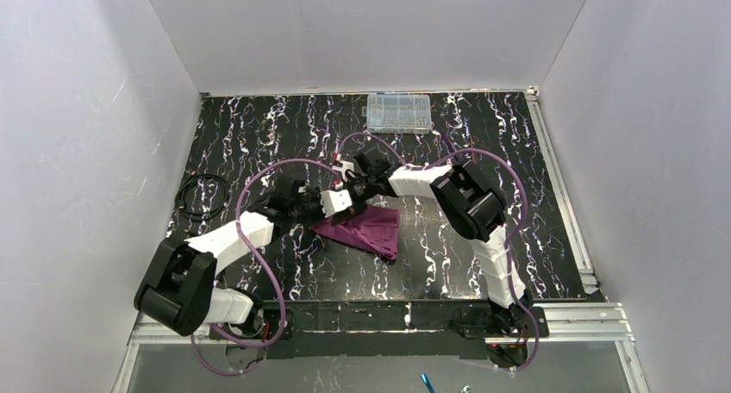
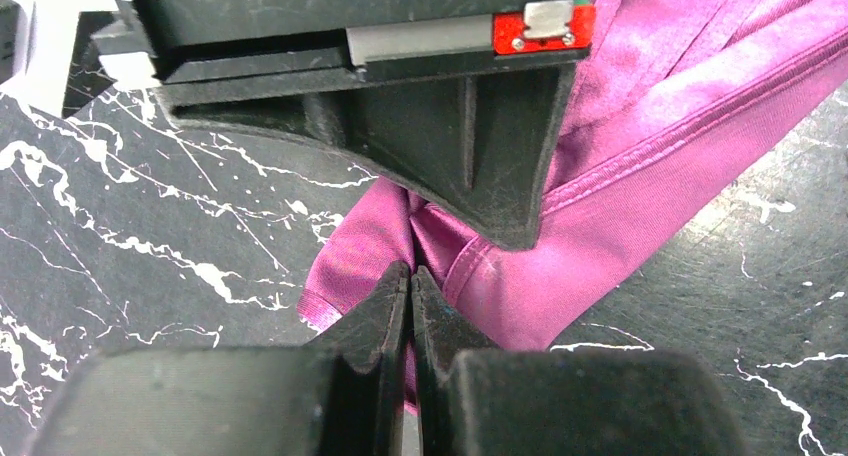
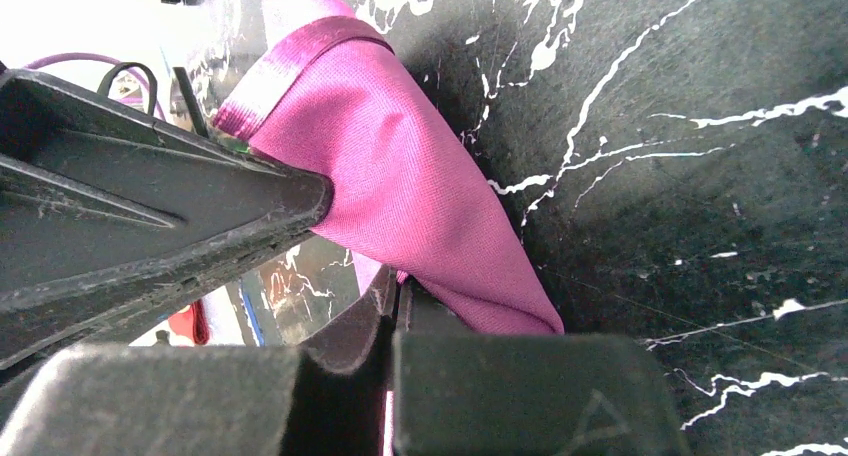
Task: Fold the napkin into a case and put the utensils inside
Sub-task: Grasp the top corner of the smaller rectangle folded napkin from the folded napkin.
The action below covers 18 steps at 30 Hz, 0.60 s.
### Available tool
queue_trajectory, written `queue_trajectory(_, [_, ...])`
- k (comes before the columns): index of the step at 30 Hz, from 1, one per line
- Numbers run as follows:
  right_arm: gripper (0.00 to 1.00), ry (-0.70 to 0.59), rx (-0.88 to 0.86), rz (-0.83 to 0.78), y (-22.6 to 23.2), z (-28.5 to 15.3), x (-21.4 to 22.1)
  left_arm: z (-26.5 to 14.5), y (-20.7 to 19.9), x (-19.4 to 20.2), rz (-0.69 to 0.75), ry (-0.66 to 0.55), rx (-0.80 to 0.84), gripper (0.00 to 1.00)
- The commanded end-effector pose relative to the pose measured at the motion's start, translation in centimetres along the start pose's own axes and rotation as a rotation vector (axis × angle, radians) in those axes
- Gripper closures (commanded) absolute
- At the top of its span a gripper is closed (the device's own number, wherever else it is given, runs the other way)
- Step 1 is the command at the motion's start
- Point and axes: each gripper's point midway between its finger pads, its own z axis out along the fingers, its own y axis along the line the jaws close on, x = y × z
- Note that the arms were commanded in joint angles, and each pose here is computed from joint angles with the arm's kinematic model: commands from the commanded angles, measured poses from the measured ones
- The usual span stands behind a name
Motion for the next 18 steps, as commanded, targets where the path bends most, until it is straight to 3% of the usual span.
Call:
queue_trajectory(1, [0.99, -0.022, 0.013, 0.024, 0.1, -0.2, -1.4, -0.4, -1.1, 0.4, 0.039, -0.012, 0.036, 1.00])
queue_trajectory(9, [0.99, -0.032, -0.049, 0.032, 1.6, 0.1, -2.8, 0.0, -1.8, 0.8, 0.057, -0.009, 0.058, 1.00])
queue_trajectory(18, [0.99, 0.020, -0.021, 0.096, -1.1, 1.9, -1.0, 0.0, -0.4, -0.9, 0.054, -0.038, 0.033, 1.00])
